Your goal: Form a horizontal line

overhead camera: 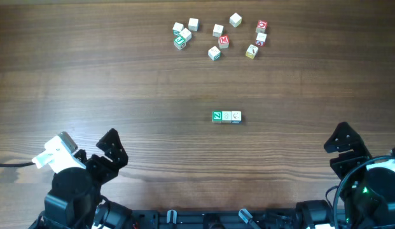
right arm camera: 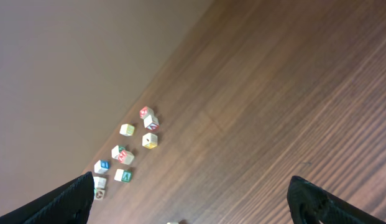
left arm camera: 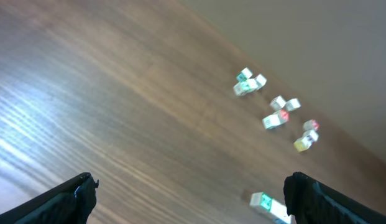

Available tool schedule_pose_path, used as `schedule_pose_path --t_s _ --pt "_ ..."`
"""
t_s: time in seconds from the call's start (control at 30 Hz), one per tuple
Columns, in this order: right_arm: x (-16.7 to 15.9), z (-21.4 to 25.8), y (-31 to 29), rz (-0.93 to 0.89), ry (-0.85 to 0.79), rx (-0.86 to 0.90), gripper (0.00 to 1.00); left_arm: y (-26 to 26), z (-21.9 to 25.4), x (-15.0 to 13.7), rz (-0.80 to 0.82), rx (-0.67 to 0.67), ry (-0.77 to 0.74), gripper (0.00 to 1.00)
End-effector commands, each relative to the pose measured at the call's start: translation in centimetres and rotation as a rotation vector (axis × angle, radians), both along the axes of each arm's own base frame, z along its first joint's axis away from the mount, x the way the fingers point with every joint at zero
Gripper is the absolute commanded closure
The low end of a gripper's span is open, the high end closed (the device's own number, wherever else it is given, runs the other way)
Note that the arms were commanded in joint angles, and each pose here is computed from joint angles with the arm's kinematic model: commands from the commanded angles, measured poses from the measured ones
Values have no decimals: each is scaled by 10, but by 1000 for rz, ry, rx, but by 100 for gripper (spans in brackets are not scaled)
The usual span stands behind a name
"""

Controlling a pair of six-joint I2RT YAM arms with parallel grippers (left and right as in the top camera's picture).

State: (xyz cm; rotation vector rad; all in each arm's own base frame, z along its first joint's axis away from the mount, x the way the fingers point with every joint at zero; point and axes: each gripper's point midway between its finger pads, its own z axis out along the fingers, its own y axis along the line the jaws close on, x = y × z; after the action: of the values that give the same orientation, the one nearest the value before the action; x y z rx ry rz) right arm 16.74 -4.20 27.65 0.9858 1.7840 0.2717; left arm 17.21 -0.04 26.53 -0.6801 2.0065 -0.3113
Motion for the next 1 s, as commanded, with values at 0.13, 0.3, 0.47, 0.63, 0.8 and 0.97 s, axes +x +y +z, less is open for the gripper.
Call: schedule_pose_path --t_s 0.13,0.3,0.47,0.63,0.8,0.97 --pt "-8 -5 -6 -24 29 -20 0 7 -9 -7 16 33 42 0" --pt "-8 -5 -5 -23 29 -20 0 7 -9 -7 16 33 42 0" --pt "-12 -4 -16 -77 18 -49 0 7 -9 -7 16 33 42 0" --pt "5 -1 -1 52 -107 -135 0 7 -9 -7 16 33 42 0" --pt "42 24 45 354 -514 -355 0 7 -9 -7 16 33 42 0" --pt "54 2 41 348 -622 -395 0 7 -9 -7 16 33 42 0"
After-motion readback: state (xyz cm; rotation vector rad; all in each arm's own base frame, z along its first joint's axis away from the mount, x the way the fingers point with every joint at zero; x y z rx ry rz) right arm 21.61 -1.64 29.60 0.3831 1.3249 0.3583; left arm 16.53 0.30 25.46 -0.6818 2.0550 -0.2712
